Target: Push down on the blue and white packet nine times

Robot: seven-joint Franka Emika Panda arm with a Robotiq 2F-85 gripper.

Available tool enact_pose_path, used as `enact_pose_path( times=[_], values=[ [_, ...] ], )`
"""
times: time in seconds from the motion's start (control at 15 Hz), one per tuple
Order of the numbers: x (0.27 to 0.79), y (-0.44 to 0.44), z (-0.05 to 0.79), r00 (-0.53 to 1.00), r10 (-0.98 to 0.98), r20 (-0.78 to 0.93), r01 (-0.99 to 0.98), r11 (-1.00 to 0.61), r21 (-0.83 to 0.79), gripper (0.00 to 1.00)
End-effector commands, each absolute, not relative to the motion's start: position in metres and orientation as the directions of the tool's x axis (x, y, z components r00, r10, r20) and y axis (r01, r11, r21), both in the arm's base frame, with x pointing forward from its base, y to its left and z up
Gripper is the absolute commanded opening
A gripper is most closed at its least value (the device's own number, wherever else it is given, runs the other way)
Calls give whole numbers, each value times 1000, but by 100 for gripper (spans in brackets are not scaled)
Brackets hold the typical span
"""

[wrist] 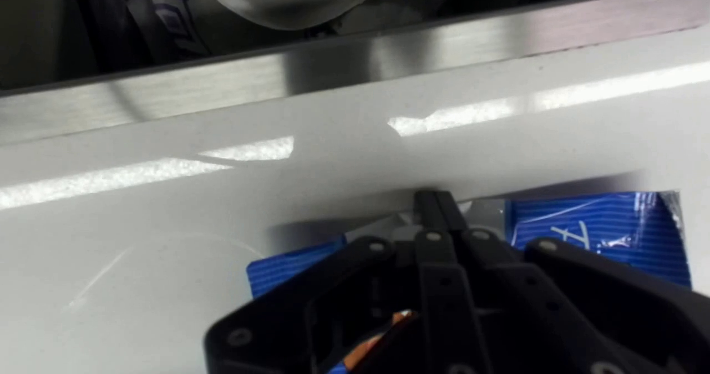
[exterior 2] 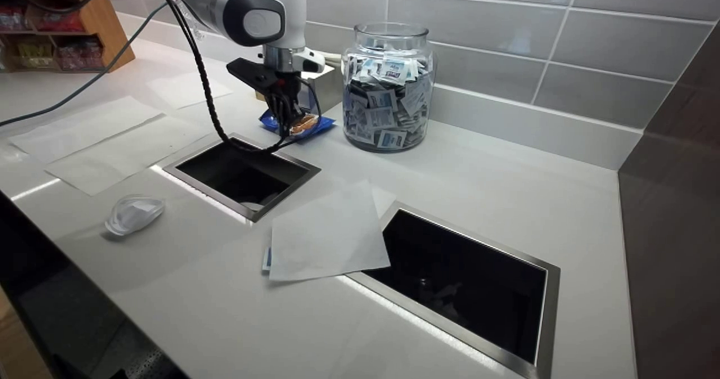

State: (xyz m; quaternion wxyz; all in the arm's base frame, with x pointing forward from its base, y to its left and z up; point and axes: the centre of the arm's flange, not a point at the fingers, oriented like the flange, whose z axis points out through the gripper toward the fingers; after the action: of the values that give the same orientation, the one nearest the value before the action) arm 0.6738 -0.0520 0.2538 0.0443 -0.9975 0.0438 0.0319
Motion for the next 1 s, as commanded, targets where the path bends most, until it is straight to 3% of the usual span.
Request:
enact_pose_path(
  times=[0.0,0.93],
  values=[
    [685,-53,243,996,-47,-71,-53,-994,-91,0],
    [687,-34,296,999,22,26,23,-997,-70,0]
  ],
)
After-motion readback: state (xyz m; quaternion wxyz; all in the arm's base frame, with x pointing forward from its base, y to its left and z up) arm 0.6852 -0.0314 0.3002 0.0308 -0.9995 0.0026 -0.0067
